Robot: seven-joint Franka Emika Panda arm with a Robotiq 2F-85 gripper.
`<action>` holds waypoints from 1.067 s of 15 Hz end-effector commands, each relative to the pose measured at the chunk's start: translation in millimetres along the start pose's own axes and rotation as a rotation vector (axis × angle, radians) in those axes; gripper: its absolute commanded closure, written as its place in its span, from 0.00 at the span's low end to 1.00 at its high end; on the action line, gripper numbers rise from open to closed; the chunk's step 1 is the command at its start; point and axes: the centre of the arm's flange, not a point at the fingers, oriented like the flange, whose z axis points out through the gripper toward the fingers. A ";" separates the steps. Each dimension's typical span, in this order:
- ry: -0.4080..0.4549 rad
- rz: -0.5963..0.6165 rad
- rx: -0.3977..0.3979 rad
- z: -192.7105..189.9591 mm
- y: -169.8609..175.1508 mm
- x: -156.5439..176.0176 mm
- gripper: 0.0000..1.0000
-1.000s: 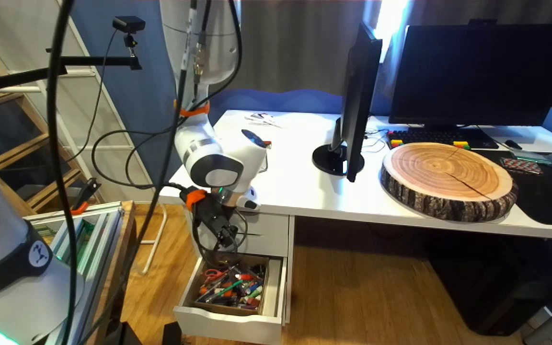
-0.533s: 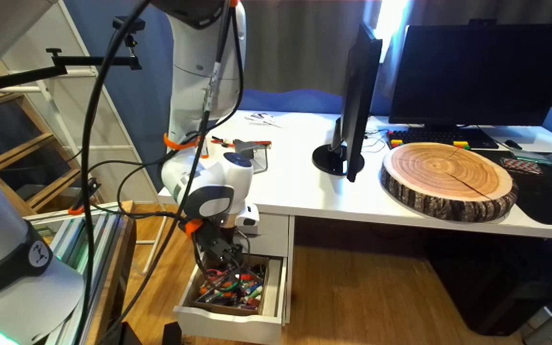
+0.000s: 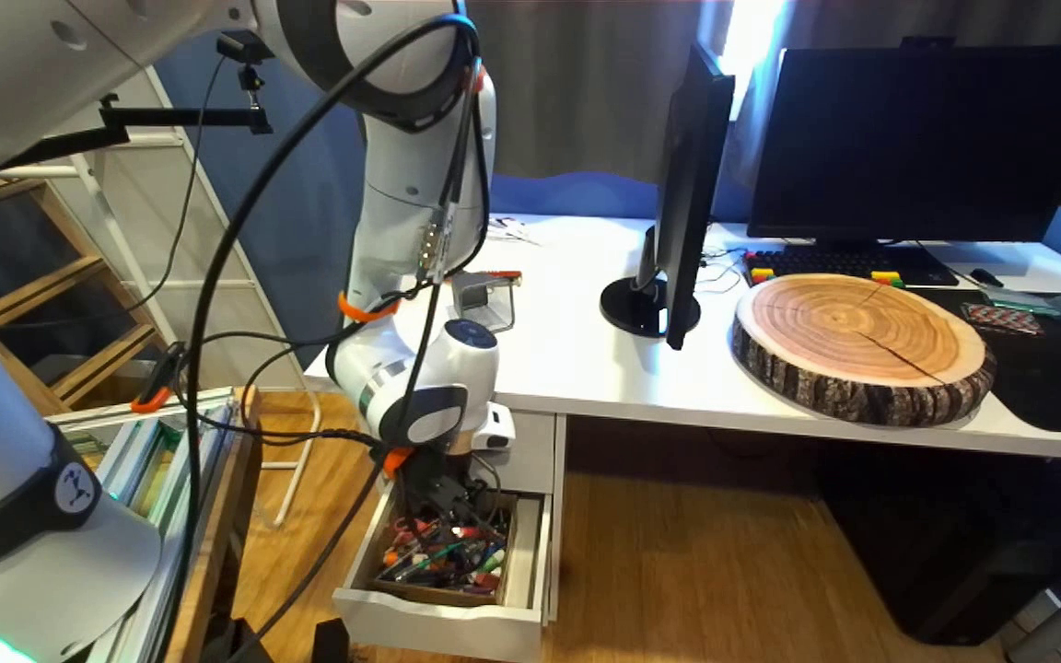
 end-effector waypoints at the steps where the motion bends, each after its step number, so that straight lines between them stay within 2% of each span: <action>1: 0.007 -0.011 0.013 28.2 12.1 18.0 0.00; 9: -0.030 -0.004 0.046 67.0 22.2 26.3 0.00; 16: -0.129 -0.011 0.079 93.6 22.5 31.4 0.00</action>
